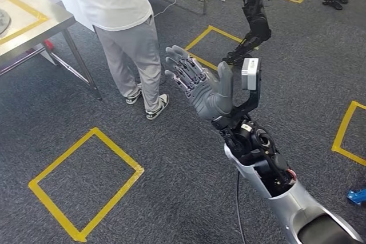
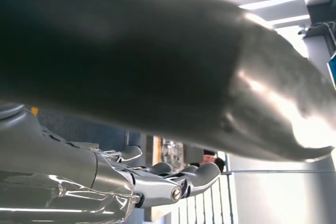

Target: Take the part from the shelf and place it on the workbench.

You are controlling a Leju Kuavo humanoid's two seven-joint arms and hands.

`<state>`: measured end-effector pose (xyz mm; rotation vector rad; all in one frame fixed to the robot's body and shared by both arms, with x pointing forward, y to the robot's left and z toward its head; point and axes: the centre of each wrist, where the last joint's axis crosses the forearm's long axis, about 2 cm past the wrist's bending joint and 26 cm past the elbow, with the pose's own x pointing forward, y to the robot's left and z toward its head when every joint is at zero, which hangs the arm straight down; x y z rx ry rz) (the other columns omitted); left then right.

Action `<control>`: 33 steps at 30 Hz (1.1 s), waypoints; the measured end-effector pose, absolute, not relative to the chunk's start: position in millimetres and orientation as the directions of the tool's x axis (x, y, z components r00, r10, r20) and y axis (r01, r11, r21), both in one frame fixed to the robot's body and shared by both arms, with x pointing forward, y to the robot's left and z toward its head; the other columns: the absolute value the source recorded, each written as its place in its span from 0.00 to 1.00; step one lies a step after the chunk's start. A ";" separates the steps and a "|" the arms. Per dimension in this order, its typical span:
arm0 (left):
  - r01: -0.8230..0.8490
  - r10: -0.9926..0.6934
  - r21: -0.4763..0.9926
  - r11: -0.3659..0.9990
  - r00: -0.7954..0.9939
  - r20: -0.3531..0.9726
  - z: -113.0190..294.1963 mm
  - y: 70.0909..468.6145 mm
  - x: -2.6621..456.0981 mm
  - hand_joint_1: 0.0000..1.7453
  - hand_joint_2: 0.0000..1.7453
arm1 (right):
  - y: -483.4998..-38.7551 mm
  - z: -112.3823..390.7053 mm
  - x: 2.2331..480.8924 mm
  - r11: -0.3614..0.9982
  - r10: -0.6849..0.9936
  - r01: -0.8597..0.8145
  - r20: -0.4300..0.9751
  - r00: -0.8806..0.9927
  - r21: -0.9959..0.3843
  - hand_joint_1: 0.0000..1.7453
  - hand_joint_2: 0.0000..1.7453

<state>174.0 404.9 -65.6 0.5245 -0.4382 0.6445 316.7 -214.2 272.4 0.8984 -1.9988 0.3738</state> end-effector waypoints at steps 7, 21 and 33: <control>-0.659 0.448 0.318 0.681 0.719 0.531 -66.0 405.4 172.8 0.00 0.00 | -214.0 273.3 317.8 0.690 -0.449 -0.720 0.823 -0.347 0.074 0.00 0.00; -0.661 0.448 0.315 0.681 0.716 0.535 -64.7 406.5 175.5 0.00 0.00 | -214.5 274.2 319.7 0.690 -0.451 -0.721 0.821 -0.350 0.072 0.00 0.00; -0.668 0.455 0.317 0.674 0.712 0.534 -64.6 409.2 174.1 0.00 0.00 | -212.9 274.8 324.6 0.704 -0.443 -0.706 0.827 -0.347 0.081 0.00 0.00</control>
